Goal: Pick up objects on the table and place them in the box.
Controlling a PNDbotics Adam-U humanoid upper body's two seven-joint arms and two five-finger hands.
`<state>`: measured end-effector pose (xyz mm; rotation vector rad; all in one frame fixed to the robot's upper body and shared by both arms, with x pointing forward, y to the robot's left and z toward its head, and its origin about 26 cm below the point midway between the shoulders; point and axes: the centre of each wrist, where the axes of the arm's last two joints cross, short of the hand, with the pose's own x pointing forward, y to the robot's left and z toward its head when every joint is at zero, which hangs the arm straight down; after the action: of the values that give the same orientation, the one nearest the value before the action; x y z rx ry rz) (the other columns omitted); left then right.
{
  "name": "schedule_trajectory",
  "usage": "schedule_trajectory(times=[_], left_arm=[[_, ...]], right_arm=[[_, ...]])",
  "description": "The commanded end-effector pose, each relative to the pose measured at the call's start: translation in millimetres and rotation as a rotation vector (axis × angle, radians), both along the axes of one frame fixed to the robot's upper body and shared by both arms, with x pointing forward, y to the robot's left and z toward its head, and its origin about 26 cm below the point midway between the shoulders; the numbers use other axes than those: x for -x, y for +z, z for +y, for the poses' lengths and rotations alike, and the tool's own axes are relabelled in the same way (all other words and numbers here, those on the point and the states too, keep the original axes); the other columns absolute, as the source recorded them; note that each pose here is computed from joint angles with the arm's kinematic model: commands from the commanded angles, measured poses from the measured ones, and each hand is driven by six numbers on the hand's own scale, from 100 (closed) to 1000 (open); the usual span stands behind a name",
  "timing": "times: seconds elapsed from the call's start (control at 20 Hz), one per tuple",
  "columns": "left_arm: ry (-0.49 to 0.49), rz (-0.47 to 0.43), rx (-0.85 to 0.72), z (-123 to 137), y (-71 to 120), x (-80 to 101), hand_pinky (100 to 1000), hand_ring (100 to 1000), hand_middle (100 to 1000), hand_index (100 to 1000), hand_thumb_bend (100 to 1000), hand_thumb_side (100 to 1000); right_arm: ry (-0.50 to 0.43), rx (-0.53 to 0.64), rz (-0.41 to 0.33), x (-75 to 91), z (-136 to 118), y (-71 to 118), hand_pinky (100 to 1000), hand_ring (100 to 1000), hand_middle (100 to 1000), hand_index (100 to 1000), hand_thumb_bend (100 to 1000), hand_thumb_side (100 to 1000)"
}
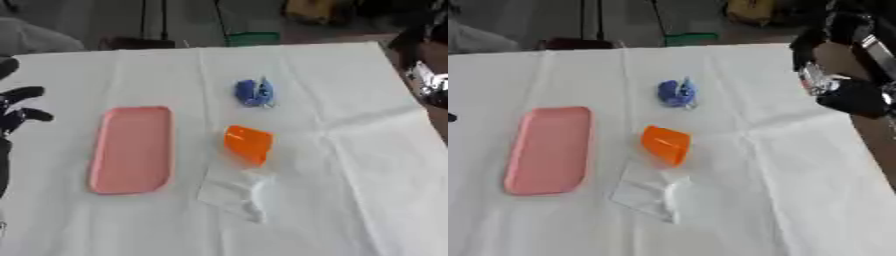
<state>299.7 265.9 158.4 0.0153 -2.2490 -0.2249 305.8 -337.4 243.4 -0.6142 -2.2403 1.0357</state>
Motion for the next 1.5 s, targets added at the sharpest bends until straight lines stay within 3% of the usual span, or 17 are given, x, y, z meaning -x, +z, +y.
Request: schedule_trajectory(times=[0.05,0.55,0.75,1.0,1.5], left_arm=[[-0.005,-0.033,-0.017,1.3,8.4,2.4,560,743,887,864,185,876],[-0.013,-0.026,-0.021,0.4,6.8,2.4,560,744,887,864,186,878],[-0.02,-0.02,-0.021,-0.7,5.7,2.1,560,744,887,864,186,881],[-0.027,-0.017,-0.022,-1.9,5.0,2.0,560,744,887,864,187,883],[-0.036,-0.017,-0.023,-3.3,5.0,1.9,560,744,887,864,185,883]], right_arm=[[0.0,0.025,-0.036,4.1,-0.2,12.0,619,653,907,817,100,537],[0.027,0.14,-0.035,-15.1,14.5,33.3,620,662,902,828,100,543],[0.059,0.203,-0.001,-34.8,25.4,35.6,631,676,912,833,100,568],[0.086,0.336,0.066,-64.7,38.3,27.3,658,710,931,849,100,622],[0.123,0.567,0.14,-97.2,59.1,-5.5,686,743,929,874,100,686]])
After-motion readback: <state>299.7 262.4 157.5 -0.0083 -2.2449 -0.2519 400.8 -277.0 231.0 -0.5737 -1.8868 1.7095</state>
